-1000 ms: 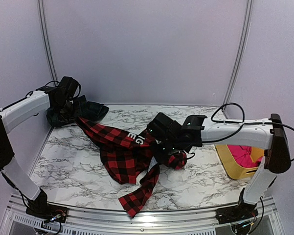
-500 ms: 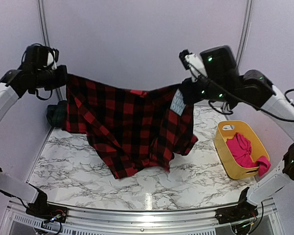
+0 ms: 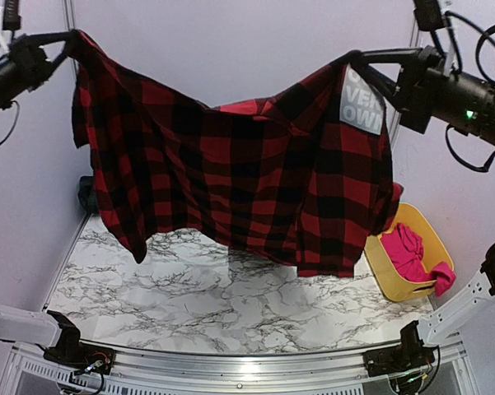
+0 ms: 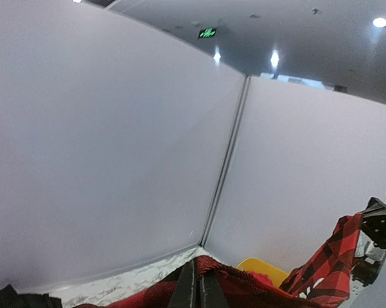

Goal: Fold and stack the mixed laundry pile
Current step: Flatten out the crumpled T-shirt at the center of the board.

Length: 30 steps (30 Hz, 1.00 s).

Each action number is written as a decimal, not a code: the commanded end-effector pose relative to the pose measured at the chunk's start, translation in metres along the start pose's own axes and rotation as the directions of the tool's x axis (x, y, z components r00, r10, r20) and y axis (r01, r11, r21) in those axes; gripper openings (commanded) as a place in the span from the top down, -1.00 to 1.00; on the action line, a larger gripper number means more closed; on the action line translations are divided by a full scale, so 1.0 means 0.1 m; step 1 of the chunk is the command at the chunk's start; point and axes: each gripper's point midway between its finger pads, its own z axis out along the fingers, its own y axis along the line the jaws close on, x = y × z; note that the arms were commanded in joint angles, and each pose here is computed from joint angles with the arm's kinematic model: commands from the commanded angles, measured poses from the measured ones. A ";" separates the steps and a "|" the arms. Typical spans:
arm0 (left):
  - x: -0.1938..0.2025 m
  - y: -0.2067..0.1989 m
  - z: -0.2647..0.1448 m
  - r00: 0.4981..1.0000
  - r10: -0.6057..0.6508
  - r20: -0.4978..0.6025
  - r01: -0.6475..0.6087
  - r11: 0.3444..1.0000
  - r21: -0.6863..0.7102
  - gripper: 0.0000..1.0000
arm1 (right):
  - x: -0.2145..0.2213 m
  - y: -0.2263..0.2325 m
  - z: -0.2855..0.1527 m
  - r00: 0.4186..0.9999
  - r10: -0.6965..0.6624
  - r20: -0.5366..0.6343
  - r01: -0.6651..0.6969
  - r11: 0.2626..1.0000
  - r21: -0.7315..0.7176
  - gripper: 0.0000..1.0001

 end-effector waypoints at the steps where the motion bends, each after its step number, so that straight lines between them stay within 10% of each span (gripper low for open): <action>1: -0.63 -0.62 -0.51 0.981 0.009 0.193 -0.055 0.971 0.232 1.00 | -0.34 0.36 -0.11 0.992 -0.084 0.096 0.090 0.994 -0.063 1.00; 10: -0.67 -0.22 -0.27 0.972 0.012 0.236 -0.022 0.999 0.042 1.00 | -0.67 -0.35 -0.52 0.965 -0.070 0.253 0.004 0.968 0.251 1.00; 20: 0.56 0.94 1.14 0.998 -0.052 -0.026 0.043 0.959 -0.282 1.00 | -0.46 -1.25 -0.98 0.970 -0.090 0.226 -0.052 0.831 0.554 1.00; 30: 1.00 1.14 1.39 0.993 -0.057 -0.100 0.024 0.953 -0.301 1.00 | 0.40 -1.30 0.51 0.999 -0.047 0.004 0.041 0.898 0.438 1.00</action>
